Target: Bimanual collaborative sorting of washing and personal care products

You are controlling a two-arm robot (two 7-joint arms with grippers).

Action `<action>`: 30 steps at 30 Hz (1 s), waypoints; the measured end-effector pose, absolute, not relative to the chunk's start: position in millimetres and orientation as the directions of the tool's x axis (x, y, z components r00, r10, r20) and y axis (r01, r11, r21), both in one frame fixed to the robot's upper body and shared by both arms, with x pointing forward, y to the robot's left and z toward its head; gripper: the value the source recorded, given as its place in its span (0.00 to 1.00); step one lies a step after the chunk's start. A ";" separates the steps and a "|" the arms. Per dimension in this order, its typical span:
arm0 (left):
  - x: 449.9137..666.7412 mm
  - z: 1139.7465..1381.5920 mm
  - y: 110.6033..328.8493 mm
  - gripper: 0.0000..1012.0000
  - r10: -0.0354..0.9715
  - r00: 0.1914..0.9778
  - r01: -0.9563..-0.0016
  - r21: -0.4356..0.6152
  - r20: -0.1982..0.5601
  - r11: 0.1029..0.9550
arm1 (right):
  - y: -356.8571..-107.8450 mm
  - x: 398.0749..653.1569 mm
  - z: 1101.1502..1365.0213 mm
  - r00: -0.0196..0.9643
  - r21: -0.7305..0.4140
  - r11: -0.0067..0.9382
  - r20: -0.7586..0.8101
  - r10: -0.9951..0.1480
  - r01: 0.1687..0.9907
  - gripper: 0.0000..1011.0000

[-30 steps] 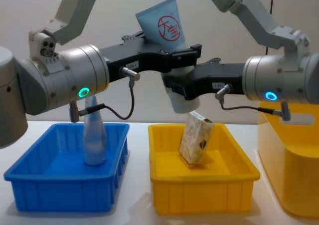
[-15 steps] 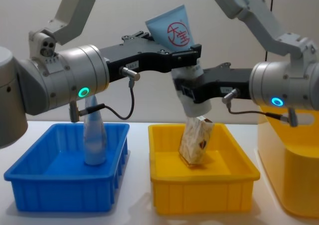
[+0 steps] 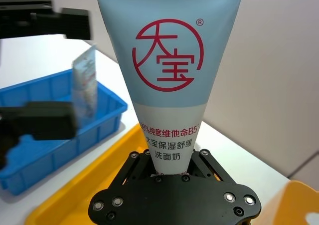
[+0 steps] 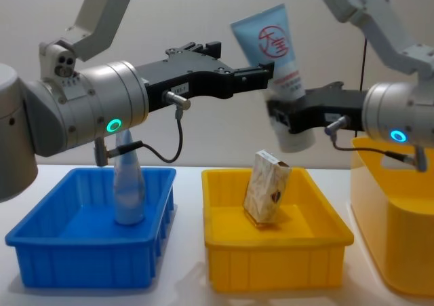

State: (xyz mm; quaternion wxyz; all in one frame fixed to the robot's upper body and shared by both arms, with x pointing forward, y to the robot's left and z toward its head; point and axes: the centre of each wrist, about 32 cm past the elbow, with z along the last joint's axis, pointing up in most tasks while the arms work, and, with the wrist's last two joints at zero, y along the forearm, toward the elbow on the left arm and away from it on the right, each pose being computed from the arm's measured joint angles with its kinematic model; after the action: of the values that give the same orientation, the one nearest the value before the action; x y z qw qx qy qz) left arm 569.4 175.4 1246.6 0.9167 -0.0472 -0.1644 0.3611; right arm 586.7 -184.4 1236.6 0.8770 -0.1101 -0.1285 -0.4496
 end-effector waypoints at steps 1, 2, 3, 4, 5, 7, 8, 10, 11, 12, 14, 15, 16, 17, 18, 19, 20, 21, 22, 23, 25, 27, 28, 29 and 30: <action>569.4 1246.6 175.4 0.99 0.678 0.685 -0.647 -0.205 0.267 0.735 | -185.3 586.3 1236.7 0.555 -0.076 0.564 0.323 -0.766 0.822 0.18; 569.4 1246.6 175.5 0.99 0.678 0.685 -0.647 -0.205 0.267 0.735 | -186.2 585.9 1236.7 0.549 -0.074 0.557 0.321 -0.772 0.827 0.18; 569.4 1246.6 175.5 0.99 0.678 0.685 -0.647 -0.205 0.267 0.735 | -187.9 584.9 1236.5 0.536 -0.071 0.544 0.317 -0.782 0.836 0.18; 569.3 1246.6 175.4 0.99 0.678 0.685 -0.646 -0.205 0.267 0.735 | -189.2 584.2 1236.2 0.529 -0.069 0.536 0.314 -0.789 0.841 0.18; 569.3 1246.6 175.5 0.99 0.678 0.685 -0.647 -0.205 0.267 0.735 | -190.1 583.6 1236.2 0.520 -0.068 0.527 0.312 -0.795 0.847 0.18; 569.3 1246.6 175.4 0.99 0.677 0.685 -0.646 -0.205 0.267 0.735 | -192.8 581.6 1236.5 0.496 -0.061 0.503 0.304 -0.813 0.862 0.18; 569.4 1246.6 175.4 0.99 0.678 0.685 -0.647 -0.205 0.267 0.735 | -193.7 580.8 1236.5 0.489 -0.058 0.496 0.301 -0.819 0.867 0.18; 569.4 1246.6 175.5 0.99 0.678 0.685 -0.647 -0.205 0.267 0.735 | -196.5 578.5 1236.3 0.462 -0.053 0.468 0.292 -0.837 0.882 0.17; 569.4 1246.6 175.5 0.99 0.678 0.685 -0.647 -0.205 0.267 0.735 | -197.6 577.5 1236.2 0.453 -0.051 0.458 0.287 -0.844 0.887 0.17; 569.4 1246.6 175.4 0.99 0.678 0.685 -0.647 -0.205 0.267 0.735 | -199.3 575.7 1236.3 0.432 -0.045 0.438 0.280 -0.857 0.898 0.17; 569.4 1246.6 175.5 0.99 0.678 0.685 -0.647 -0.205 0.267 0.735 | -201.1 574.0 1236.2 0.412 -0.041 0.418 0.272 -0.870 0.908 0.18; 569.4 1246.6 175.5 0.99 0.678 0.685 -0.647 -0.205 0.267 0.735 | -201.9 573.2 1236.1 0.405 -0.039 0.411 0.268 -0.874 0.911 0.18; 569.4 1246.6 175.4 0.99 0.678 0.685 -0.647 -0.205 0.267 0.735 | -203.6 571.6 1236.2 0.385 -0.036 0.389 0.259 -0.886 0.920 0.17; 569.4 1246.6 175.4 0.99 0.678 0.685 -0.647 -0.205 0.267 0.735 | -204.4 570.8 1236.2 0.376 -0.034 0.380 0.255 -0.891 0.924 0.17; 569.4 1246.6 175.4 0.99 0.678 0.685 -0.646 -0.205 0.267 0.735 | -206.3 569.2 1236.0 0.357 -0.032 0.360 0.245 -0.902 0.932 0.17; 569.4 1246.6 175.4 0.99 0.678 0.685 -0.647 -0.205 0.267 0.735 | -207.6 568.0 1235.7 0.346 -0.031 0.348 0.238 -0.908 0.937 0.17; 569.3 1246.6 175.5 0.99 0.677 0.685 -0.647 -0.205 0.267 0.735 | -209.9 565.9 1235.2 0.322 -0.030 0.324 0.226 -0.919 0.946 0.17; 569.3 1246.6 175.5 0.99 0.678 0.685 -0.647 -0.205 0.267 0.735 | -209.9 565.9 1235.2 0.322 -0.030 0.324 0.226 -0.919 0.946 0.17; 569.4 1246.6 175.5 0.99 0.678 0.685 -0.647 -0.205 0.267 0.735 | -211.8 564.2 1235.3 0.303 -0.028 0.304 0.217 -0.928 0.952 0.17; 569.3 1246.6 175.4 0.99 0.678 0.685 -0.646 -0.205 0.267 0.735 | -212.8 563.3 1235.1 0.290 -0.029 0.291 0.211 -0.933 0.956 0.17; 569.4 1246.6 175.4 0.99 0.678 0.685 -0.646 -0.205 0.267 0.735 | -216.2 560.6 1233.7 0.259 -0.033 0.257 0.197 -0.946 0.966 0.17; 569.3 1246.6 175.4 0.99 0.678 0.685 -0.646 -0.205 0.267 0.735 | -218.3 558.6 1233.1 0.236 -0.035 0.233 0.187 -0.954 0.972 0.17; 569.3 1246.6 175.4 0.99 0.678 0.685 -0.646 -0.205 0.267 0.735 | -219.5 557.8 1232.9 0.224 -0.036 0.221 0.183 -0.957 0.975 0.18; 569.3 1246.6 175.4 0.99 0.678 0.685 -0.647 -0.205 0.267 0.735 | -221.9 555.9 1232.1 0.202 -0.039 0.198 0.175 -0.964 0.979 0.17; 569.3 1246.6 175.5 0.99 0.678 0.685 -0.647 -0.205 0.267 0.735 | -223.6 554.7 1231.5 0.190 -0.041 0.186 0.171 -0.967 0.982 0.17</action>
State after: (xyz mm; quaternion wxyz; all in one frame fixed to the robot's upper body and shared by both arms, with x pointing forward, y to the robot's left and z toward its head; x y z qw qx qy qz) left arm 569.3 175.5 1246.6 0.9167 -0.0471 -0.1644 0.3611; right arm 554.7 -223.6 1231.5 0.7683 -0.0704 -0.0530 -0.6341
